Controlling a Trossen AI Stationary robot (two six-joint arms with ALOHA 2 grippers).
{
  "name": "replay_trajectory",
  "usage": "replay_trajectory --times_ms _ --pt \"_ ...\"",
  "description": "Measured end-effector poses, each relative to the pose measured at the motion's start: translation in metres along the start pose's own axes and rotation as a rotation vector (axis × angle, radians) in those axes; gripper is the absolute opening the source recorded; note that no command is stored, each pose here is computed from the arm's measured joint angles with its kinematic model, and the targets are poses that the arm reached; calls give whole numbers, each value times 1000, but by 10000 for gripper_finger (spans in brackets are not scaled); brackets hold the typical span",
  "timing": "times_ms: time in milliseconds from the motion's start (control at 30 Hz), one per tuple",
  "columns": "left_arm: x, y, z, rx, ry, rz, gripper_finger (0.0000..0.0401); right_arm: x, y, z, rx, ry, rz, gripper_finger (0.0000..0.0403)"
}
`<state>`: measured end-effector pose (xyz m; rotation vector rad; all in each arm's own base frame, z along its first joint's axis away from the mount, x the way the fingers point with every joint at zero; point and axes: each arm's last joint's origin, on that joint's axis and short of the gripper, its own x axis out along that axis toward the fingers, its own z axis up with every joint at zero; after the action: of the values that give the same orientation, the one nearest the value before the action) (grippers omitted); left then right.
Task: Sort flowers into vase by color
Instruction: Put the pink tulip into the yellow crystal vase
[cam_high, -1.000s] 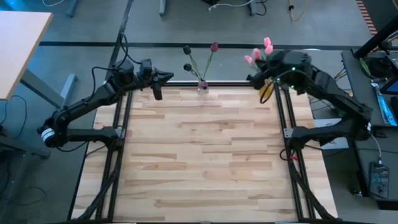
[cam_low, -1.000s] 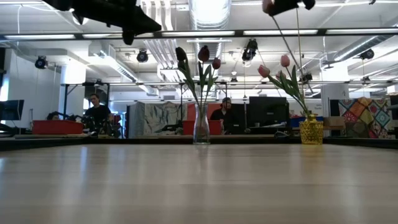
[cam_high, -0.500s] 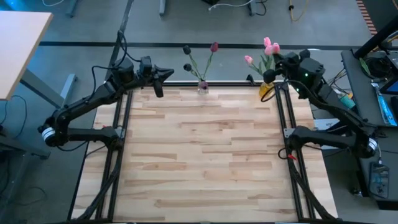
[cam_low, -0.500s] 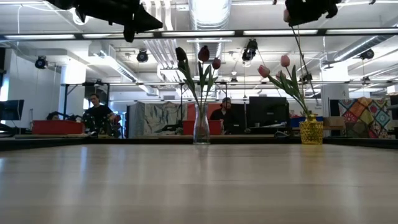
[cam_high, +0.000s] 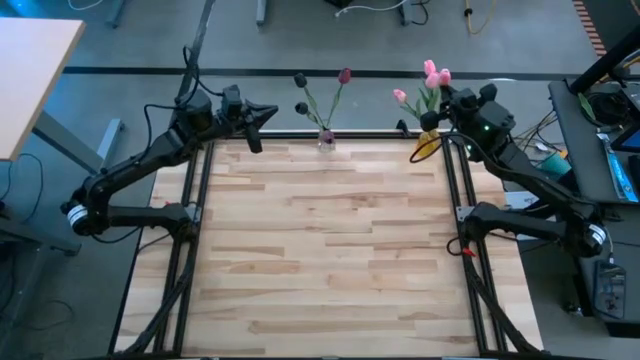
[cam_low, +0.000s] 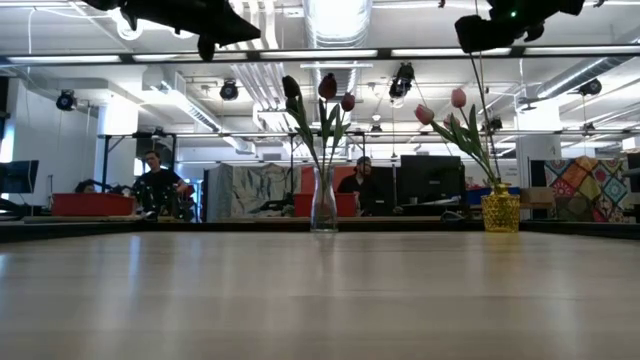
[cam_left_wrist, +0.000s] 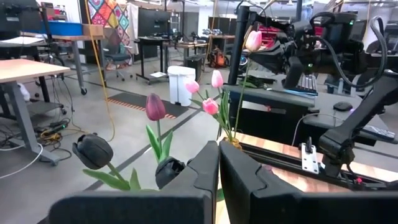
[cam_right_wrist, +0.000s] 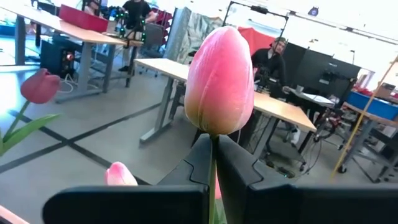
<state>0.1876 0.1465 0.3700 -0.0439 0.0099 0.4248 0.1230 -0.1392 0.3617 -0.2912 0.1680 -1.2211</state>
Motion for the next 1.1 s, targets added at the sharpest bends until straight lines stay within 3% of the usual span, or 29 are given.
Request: replay_trajectory --times_ms 833,1100 --pt "0 0 0 0 1 0 0 7 7 -14 11 6 -55 9" --pt "0 0 0 0 1 0 0 10 10 -22 17 81 -61 9"
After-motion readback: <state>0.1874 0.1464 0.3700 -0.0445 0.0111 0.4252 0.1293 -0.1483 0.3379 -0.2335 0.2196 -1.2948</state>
